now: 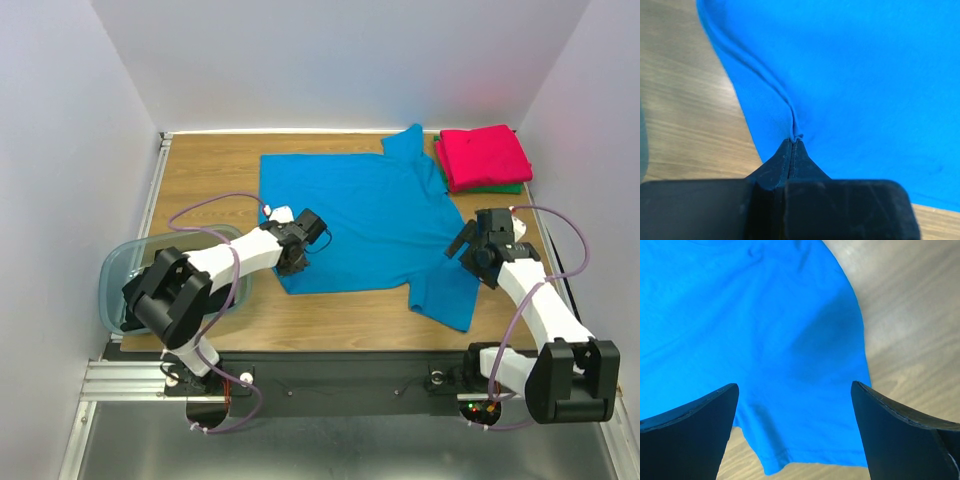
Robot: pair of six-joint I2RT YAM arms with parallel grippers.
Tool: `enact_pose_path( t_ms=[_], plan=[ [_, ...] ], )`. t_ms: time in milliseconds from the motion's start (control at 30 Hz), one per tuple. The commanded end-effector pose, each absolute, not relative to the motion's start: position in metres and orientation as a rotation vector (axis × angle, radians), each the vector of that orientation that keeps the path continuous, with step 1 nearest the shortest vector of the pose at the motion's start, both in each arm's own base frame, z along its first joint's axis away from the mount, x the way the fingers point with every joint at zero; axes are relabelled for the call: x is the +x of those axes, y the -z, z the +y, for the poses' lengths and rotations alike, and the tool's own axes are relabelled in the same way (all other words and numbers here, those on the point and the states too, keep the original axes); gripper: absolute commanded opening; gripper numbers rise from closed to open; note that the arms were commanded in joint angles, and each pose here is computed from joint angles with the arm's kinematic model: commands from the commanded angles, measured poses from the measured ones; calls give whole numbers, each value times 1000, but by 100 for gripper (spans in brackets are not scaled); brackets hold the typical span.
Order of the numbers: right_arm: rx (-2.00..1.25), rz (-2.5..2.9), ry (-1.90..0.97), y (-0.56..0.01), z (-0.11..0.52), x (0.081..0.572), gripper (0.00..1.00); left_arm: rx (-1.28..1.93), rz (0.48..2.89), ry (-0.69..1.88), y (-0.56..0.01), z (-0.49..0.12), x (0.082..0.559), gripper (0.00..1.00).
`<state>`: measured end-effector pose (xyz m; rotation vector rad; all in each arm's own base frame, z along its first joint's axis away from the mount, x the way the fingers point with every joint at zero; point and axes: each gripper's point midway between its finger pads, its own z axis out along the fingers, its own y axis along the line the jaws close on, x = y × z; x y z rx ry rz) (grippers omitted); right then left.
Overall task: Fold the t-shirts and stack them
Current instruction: Flatten the tshirt out
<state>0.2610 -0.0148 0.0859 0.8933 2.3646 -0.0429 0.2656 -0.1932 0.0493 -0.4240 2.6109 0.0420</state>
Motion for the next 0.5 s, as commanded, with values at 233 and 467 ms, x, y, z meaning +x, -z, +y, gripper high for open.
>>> enact_pose_path(
  t_ms=[233, 467],
  plan=[
    [1321, 2361, 95, -82, -12, 198, 100, -418, 2426, 153, -89, -188, 269, 0],
    [1445, 2456, 64, -54, 4, 164, 100, -441, 2384, 169, -95, -180, 274, 0]
  ],
)
